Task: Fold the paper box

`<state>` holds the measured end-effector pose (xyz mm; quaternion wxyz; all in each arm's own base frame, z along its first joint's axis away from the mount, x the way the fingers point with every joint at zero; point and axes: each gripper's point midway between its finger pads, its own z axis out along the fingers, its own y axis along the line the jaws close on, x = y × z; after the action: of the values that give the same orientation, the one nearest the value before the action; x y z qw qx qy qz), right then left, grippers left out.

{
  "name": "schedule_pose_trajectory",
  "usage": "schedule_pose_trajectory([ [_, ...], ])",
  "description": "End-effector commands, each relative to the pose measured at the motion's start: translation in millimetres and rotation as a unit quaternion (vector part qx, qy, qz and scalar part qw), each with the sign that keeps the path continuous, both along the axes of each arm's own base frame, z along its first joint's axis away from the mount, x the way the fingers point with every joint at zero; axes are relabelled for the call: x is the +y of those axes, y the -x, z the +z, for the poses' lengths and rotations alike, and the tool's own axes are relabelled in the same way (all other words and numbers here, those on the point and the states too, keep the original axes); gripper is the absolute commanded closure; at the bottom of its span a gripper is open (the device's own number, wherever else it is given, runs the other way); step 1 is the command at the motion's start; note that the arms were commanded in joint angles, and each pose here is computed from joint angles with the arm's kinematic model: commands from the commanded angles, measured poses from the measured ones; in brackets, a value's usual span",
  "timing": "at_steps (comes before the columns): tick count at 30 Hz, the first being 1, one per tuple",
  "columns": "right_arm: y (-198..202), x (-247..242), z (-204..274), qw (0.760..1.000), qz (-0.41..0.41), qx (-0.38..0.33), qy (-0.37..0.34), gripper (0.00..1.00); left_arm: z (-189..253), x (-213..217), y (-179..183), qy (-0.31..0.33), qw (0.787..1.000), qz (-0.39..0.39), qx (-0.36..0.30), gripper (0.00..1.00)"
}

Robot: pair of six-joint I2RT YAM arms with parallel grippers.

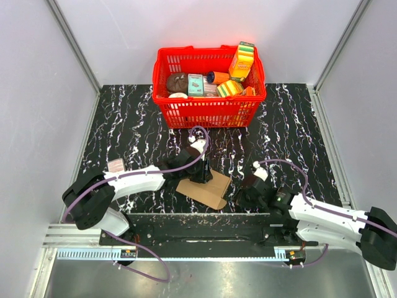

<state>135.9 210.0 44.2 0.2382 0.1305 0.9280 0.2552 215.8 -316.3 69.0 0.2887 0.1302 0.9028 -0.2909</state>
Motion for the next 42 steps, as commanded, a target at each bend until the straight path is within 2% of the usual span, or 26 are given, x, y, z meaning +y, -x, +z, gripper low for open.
schedule_pose_trajectory([
  [1, 7, 33, 26, 0.997, 0.047, 0.008, -0.067, 0.94, -15, 0, 14, -0.020, 0.999, -0.018, 0.033, 0.66],
  [5, 14, 44, 25, 0.993, 0.065, 0.017, -0.093, 0.97, -15, 0, 15, -0.019, 0.999, -0.018, 0.033, 0.66],
  [22, 1, 49, 1, 0.997, 0.048, 0.020, -0.059, 0.97, -16, 2, 17, -0.019, 0.999, -0.017, 0.035, 0.66],
  [42, -6, 64, 2, 0.992, 0.029, 0.005, -0.121, 0.97, -17, 2, 19, -0.018, 0.999, -0.018, 0.037, 0.66],
])
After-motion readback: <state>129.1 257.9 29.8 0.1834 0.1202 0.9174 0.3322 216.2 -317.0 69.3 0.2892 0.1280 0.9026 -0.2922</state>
